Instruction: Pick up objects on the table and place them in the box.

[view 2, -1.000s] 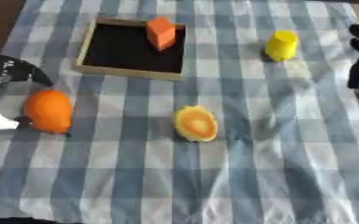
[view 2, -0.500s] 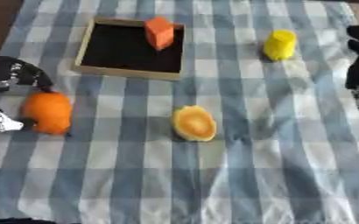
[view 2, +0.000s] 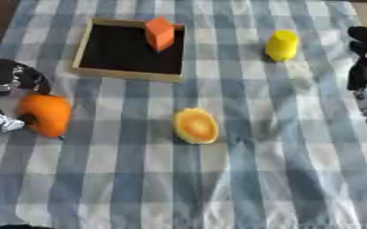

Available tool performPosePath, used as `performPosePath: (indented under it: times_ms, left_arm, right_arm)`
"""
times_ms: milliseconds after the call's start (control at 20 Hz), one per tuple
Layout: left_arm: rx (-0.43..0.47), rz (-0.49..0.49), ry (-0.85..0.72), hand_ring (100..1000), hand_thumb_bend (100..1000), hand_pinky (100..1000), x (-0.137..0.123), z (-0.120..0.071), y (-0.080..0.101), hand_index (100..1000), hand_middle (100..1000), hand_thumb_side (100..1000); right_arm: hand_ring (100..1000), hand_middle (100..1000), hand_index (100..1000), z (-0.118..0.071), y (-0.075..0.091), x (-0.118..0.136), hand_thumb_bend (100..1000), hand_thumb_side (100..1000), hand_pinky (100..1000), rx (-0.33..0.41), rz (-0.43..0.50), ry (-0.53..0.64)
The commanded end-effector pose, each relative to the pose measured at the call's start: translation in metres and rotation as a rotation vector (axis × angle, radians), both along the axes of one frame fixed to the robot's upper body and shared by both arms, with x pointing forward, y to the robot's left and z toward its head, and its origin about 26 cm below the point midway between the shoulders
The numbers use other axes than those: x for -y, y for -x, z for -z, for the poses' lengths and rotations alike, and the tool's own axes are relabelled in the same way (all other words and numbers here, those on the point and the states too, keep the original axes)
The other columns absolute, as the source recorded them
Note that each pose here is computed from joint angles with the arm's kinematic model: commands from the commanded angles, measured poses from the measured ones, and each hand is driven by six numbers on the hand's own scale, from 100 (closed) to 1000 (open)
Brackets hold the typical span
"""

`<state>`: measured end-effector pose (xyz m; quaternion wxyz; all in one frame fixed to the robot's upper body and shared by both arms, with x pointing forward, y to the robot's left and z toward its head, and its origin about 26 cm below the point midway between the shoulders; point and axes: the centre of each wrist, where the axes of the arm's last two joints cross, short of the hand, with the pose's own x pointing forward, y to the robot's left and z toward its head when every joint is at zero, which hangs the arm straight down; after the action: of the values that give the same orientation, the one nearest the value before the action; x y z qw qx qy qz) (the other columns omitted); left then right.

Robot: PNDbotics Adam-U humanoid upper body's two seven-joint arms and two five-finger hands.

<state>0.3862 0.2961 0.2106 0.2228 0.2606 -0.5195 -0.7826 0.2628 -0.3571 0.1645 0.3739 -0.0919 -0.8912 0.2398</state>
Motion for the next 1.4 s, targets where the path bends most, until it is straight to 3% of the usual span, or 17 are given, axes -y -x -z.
performPosePath:
  times_ms: [50, 250, 500, 900, 1100, 1400]
  left_arm:
    - [0.056, 0.024, 0.017, 764, 100, 746, 0.002, -0.017, 0.004, 680, 656, 237]
    - [0.133, 0.063, 0.082, 720, 100, 706, 0.011, -0.038, 0.011, 588, 598, 232]
    - [0.240, 0.089, 0.212, 710, 100, 694, 0.025, -0.068, 0.013, 561, 595, 220]
    - [0.305, 0.055, 0.366, 703, 100, 677, 0.047, -0.096, -0.009, 559, 585, 219]
    - [0.311, 0.004, 0.407, 703, 100, 678, 0.057, -0.099, -0.032, 562, 586, 215]
    - [0.294, -0.079, 0.395, 705, 100, 677, 0.064, -0.082, -0.067, 568, 588, 221]
  right_arm:
    - [1000, 331, 897, -0.006, 0.002, 0.001, 100, 470, 1000, 0.022, 0.001, 0.021]
    - [1000, 330, 897, -0.006, 0.002, 0.001, 100, 470, 1000, 0.022, 0.002, 0.021]
    - [1000, 330, 897, -0.006, 0.003, 0.001, 100, 470, 1000, 0.018, 0.002, 0.020]
    - [1000, 331, 896, -0.006, 0.003, 0.002, 100, 470, 1000, 0.023, 0.001, 0.019]
    - [1000, 332, 896, -0.007, 0.003, 0.002, 100, 484, 1000, 0.030, -0.005, 0.019]
    - [1000, 333, 895, -0.009, 0.002, 0.002, 100, 470, 1000, 0.043, -0.015, 0.018]
